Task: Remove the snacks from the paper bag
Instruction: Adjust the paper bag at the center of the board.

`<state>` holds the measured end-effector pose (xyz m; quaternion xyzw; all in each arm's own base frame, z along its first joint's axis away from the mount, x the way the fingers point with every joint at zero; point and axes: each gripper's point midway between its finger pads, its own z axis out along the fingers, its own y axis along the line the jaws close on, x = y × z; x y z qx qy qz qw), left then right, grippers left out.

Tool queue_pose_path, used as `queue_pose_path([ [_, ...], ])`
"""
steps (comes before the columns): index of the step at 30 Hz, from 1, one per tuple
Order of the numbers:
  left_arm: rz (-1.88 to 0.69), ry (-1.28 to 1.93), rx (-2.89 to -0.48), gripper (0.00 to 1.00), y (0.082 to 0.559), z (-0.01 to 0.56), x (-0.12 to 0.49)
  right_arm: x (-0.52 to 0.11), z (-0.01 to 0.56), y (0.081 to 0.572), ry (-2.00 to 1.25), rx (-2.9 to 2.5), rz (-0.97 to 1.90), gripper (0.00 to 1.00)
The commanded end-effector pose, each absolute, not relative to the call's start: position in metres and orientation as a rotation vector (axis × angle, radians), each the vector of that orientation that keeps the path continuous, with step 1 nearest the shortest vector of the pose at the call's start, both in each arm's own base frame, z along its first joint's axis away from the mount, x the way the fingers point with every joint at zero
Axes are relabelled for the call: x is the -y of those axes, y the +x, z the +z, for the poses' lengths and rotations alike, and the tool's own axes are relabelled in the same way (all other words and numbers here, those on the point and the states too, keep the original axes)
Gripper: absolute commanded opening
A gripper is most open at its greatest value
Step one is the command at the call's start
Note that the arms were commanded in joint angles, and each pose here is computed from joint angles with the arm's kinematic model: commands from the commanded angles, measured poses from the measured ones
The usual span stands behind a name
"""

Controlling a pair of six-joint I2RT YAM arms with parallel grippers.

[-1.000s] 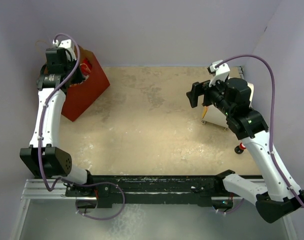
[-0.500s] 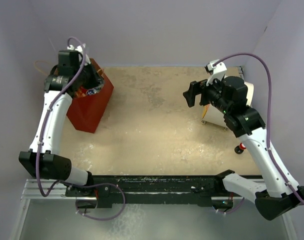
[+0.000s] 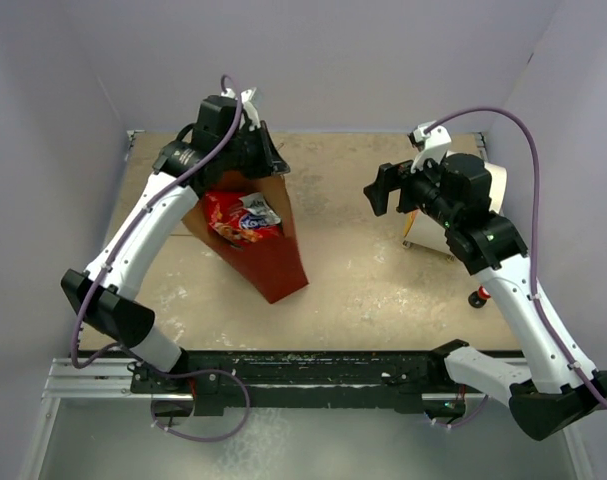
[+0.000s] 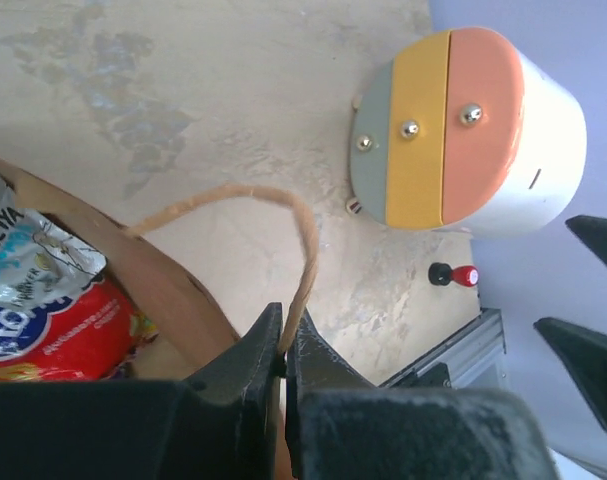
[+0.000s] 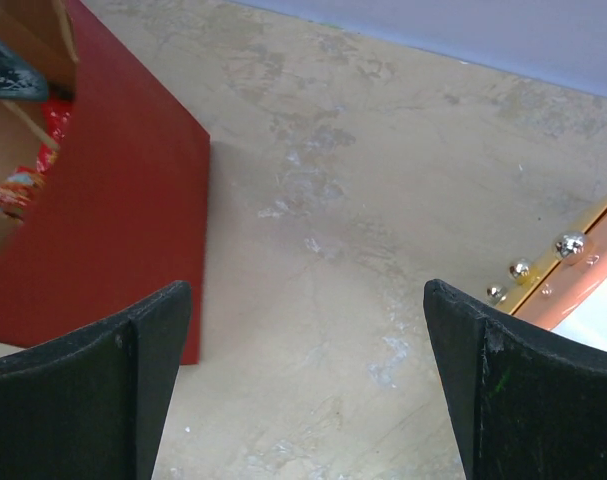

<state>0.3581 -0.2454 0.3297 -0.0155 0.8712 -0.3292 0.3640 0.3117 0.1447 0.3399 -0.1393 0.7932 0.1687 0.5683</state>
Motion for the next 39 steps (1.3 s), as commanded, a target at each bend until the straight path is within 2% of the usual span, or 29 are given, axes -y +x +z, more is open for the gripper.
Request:
queue_pose_path([
  [1, -0.941, -0.020, -2.055, 0.14, 0.369, 0.389, 0.257, -0.152, 0.347, 0.312, -0.326, -1.839, 0.437, 1.00],
  [4, -0.945, 0.004, -2.048, 0.39, 0.363, 0.391, 0.256, -0.153, 0.345, 0.314, -0.326, -1.847, 0.441, 1.00],
  [7, -0.943, 0.017, -2.022, 0.57, 0.354, 0.399, 0.251, -0.155, 0.346, 0.316, -0.324, -1.846, 0.449, 1.00],
  [10, -0.937, 0.038, -1.983, 0.70, 0.343, 0.413, 0.244, -0.159, 0.345, 0.319, -0.321, -1.851, 0.470, 1.00],
  [16, -0.850, -0.021, -1.866, 0.85, 0.318, 0.452, 0.208, -0.169, 0.341, 0.323, -0.314, -1.882, 0.518, 1.00],
  [20, -0.702, -0.186, -1.799, 0.91, 0.300, 0.461, 0.160, -0.174, 0.341, 0.327, -0.308, -1.888, 0.548, 1.00],
  [29, -0.422, -0.678, -1.841, 0.90, 0.232, 0.409, 0.060, -0.202, 0.349, 0.330, -0.353, -1.852, 0.712, 1.00],
  [34, -0.426, -0.779, -1.939, 0.91, 0.217, 0.369, 0.061, -0.223, 0.353, 0.339, -0.360, -1.838, 0.831, 1.00],
  [39, -0.580, -0.855, -1.942, 0.97, 0.229, 0.349, 0.086, -0.248, 0.364, 0.352, -0.374, -1.822, 0.967, 1.00],
])
